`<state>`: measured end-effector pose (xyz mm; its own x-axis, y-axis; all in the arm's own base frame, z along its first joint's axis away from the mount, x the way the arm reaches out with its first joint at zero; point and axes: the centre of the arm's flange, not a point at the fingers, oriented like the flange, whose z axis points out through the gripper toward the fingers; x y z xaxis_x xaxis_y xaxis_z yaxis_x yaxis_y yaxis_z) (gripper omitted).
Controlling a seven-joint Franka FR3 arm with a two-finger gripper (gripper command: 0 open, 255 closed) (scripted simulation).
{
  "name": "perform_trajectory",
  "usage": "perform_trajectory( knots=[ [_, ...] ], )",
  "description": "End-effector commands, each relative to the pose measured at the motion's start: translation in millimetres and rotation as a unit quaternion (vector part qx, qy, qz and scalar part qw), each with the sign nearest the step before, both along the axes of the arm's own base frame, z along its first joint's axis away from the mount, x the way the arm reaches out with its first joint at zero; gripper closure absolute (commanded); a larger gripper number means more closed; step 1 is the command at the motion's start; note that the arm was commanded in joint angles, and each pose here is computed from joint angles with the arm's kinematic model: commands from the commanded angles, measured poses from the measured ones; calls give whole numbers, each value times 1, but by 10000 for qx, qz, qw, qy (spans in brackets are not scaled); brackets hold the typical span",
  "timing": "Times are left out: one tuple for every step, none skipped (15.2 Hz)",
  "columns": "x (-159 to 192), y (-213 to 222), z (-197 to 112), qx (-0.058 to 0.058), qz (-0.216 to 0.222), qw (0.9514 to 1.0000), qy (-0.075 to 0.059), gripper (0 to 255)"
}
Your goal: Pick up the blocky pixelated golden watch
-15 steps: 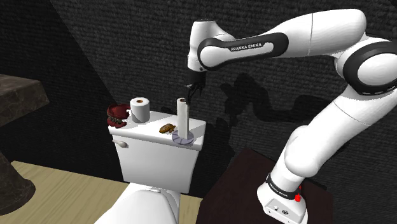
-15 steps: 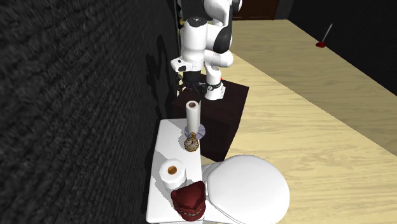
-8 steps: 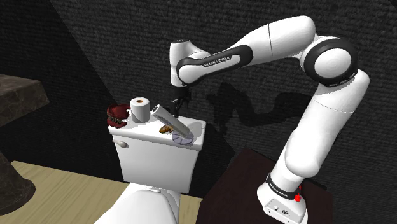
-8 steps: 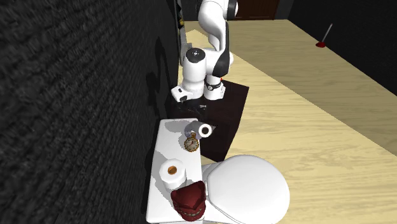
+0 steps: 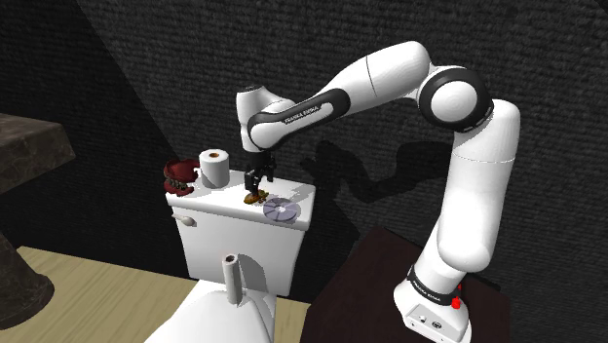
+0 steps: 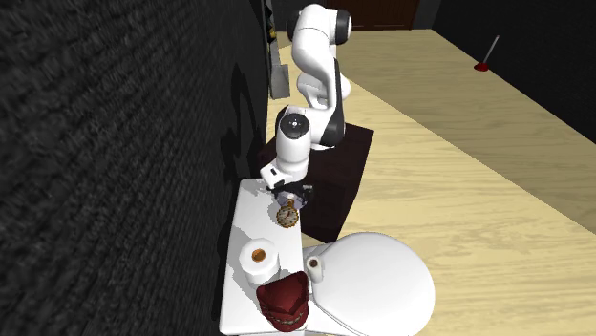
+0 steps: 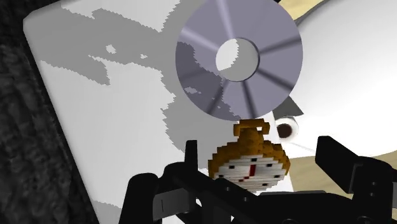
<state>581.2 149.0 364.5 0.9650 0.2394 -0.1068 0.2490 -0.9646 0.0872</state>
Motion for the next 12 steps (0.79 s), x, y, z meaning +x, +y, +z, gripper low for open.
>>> perform_trajectory(
  knots=[
    [1, 0, -12, 0, 6, 10000, 6, 0],
    [1, 0, -17, 0, 6, 10000, 6, 0],
    [1, 0, -23, 0, 6, 10000, 6, 0],
    [1, 0, -28, 0, 6, 10000, 6, 0],
    [1, 0, -36, 0, 6, 10000, 6, 0],
    [1, 0, -36, 0, 6, 10000, 6, 0],
    [1, 0, -36, 0, 6, 10000, 6, 0],
    [0, 0, -37, 0, 6, 10000, 6, 255],
    [0, 0, -37, 0, 6, 10000, 6, 255],
    [0, 0, -37, 0, 6, 10000, 6, 255],
    [1, 0, -37, 0, 6, 10000, 6, 255],
    [0, 0, -37, 0, 6, 10000, 6, 255]
  ],
)
